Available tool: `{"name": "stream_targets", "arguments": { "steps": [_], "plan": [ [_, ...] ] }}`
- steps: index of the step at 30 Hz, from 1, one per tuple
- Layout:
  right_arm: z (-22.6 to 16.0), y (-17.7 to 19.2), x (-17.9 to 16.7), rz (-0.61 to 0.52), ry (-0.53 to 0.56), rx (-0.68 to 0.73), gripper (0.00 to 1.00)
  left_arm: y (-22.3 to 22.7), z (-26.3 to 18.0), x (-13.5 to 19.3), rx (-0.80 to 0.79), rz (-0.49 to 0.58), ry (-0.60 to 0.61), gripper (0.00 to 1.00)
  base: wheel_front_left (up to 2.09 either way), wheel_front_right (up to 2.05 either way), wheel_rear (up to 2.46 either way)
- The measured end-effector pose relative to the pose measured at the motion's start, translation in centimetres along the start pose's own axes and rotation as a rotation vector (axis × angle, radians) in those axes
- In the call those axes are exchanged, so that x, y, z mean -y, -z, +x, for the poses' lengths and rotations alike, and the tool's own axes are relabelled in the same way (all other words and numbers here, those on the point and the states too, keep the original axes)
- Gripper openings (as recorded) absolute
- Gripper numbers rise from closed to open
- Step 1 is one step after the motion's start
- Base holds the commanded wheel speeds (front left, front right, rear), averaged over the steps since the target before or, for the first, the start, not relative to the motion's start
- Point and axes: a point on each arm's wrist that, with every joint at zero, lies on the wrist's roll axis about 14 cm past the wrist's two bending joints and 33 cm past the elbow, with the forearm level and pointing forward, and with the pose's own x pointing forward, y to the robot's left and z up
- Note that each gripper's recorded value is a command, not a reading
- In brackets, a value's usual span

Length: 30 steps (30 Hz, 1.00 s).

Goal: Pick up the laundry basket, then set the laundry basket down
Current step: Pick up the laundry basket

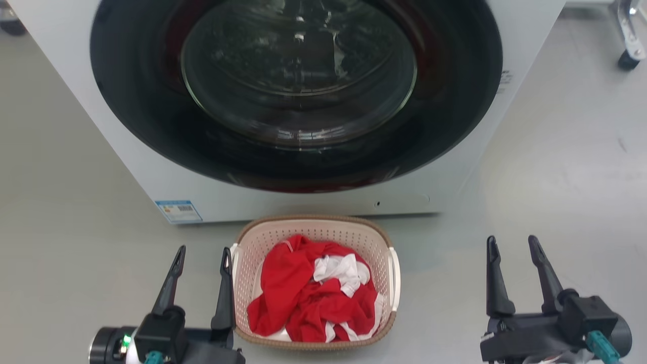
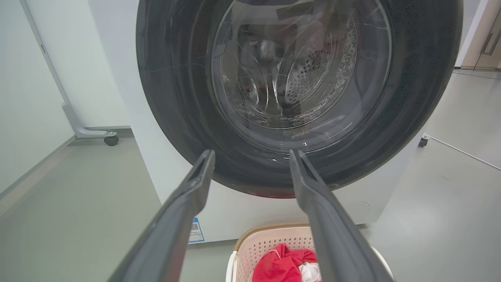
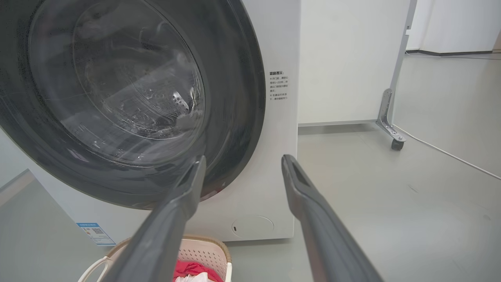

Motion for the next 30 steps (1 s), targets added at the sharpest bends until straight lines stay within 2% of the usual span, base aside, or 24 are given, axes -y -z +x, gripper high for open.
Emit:
{"name": "stream_targets", "arguments": {
  "steps": [12,30],
  "plan": [
    [4.2,5.6,0.9,0.01,0.006,-0.133,1.0,5.2,4.6,-0.7,-0.133,0.005,0.008,1.0,0.0,0.0,0.0],
    [9.7,16.5,0.6,0.015,-0.029,-0.355,1.0,16.9,8.8,-2.6,-0.43,0.006,-0.013,1.0,0.0,0.0,0.0]
  ]
}}
